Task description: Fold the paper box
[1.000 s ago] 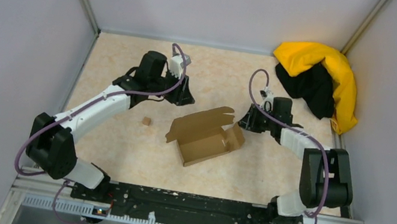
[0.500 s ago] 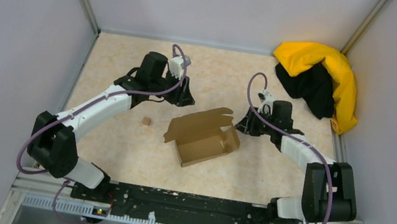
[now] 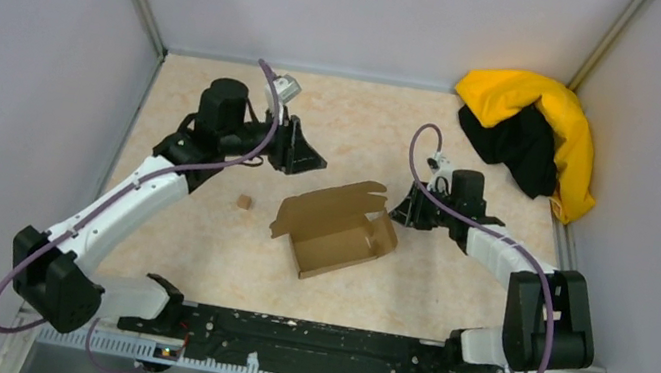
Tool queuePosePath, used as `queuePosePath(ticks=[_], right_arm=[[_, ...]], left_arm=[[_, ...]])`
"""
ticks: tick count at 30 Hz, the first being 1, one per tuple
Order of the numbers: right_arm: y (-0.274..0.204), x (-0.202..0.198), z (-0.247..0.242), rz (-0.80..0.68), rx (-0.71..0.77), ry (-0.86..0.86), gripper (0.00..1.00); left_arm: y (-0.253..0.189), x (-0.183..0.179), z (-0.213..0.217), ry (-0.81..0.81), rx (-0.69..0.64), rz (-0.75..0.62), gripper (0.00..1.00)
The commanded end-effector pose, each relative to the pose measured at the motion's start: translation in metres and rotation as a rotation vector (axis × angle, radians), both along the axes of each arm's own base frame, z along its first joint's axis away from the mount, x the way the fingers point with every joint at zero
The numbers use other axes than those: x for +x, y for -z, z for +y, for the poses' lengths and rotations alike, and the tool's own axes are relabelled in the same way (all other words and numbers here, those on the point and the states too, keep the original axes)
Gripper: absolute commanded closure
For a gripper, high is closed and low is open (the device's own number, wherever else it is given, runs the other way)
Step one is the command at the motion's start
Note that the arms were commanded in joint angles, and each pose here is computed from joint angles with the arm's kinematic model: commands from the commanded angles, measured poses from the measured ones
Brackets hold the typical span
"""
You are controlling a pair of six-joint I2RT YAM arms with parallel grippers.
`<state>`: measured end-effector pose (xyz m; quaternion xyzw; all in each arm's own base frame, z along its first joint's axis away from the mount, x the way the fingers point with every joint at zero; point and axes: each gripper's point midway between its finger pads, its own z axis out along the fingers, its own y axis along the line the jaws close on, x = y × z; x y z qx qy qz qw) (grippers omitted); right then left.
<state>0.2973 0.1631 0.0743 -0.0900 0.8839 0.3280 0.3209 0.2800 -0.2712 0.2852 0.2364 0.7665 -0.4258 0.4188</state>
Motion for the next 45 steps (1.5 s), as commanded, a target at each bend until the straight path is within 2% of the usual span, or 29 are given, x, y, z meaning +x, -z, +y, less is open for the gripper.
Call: queuePosePath(ticks=[1,10,15,23,39,45], right_arm=[[-0.022,0.007,0.009,-0.078,0.017,-0.039,0.65],[-0.023,0.005,0.01,-0.079,0.021,-0.041,0.65],[-0.024,0.003,0.011,-0.083,0.026,-0.051,0.65],[-0.028,0.002,0.011,-0.093,0.029,-0.057,0.65],[-0.035,-0.008,0.035,-0.122,0.048,-0.135,0.64],[-0.028,0.0,0.029,-0.06,0.027,-0.038,0.56]], left_arm=[[-0.008,-0.038,-0.019,0.195,-0.138,0.049,0.5],[0.013,-0.06,-0.04,0.303,-0.121,0.093,0.54],[0.05,-0.044,-0.043,0.252,-0.023,0.146,0.55],[0.081,-0.027,-0.046,0.209,0.04,0.182,0.56],[0.087,-0.024,-0.046,0.199,0.053,0.186,0.57],[0.09,-0.018,-0.038,0.144,0.095,0.17,0.58]])
